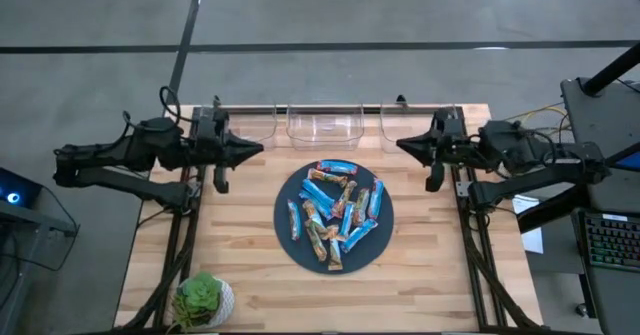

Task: Pick and place Granola Bars by type
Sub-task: Put the red granola bar into the left transparent bin

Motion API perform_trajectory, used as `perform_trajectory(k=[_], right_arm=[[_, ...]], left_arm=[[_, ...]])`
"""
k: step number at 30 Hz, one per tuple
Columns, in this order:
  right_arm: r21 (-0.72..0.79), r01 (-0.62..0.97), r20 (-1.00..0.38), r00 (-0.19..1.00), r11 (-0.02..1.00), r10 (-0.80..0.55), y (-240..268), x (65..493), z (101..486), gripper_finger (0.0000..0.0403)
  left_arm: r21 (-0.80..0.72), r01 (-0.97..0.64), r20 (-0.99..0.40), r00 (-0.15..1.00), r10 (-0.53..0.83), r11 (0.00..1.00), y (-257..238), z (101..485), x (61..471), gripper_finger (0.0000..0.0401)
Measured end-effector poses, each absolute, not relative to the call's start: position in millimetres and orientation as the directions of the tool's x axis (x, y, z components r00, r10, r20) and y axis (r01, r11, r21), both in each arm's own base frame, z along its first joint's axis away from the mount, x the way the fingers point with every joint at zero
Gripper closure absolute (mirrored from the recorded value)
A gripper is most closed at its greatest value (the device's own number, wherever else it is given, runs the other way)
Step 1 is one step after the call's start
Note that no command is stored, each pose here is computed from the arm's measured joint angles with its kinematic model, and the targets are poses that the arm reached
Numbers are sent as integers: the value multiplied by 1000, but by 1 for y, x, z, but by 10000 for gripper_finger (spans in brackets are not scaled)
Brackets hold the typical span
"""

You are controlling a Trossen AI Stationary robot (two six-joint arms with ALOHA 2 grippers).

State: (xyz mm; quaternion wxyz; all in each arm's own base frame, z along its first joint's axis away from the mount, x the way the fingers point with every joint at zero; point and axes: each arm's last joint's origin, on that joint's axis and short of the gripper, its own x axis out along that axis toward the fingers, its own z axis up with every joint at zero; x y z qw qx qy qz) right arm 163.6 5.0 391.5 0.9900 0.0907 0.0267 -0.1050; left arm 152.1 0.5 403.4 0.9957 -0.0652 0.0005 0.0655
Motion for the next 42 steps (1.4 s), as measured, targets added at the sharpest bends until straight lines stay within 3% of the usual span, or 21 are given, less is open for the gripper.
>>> perform_trajectory(k=[13,42], right_arm=[[188,187,-186,971,964,-152,8,187,375,394],[288,223,-239,958,931,-156,8,189,369,394]], left_arm=[[-126,-141,-72,989,132,982,1,397,152,401],[-100,-189,-172,970,171,977,3,384,169,401]])
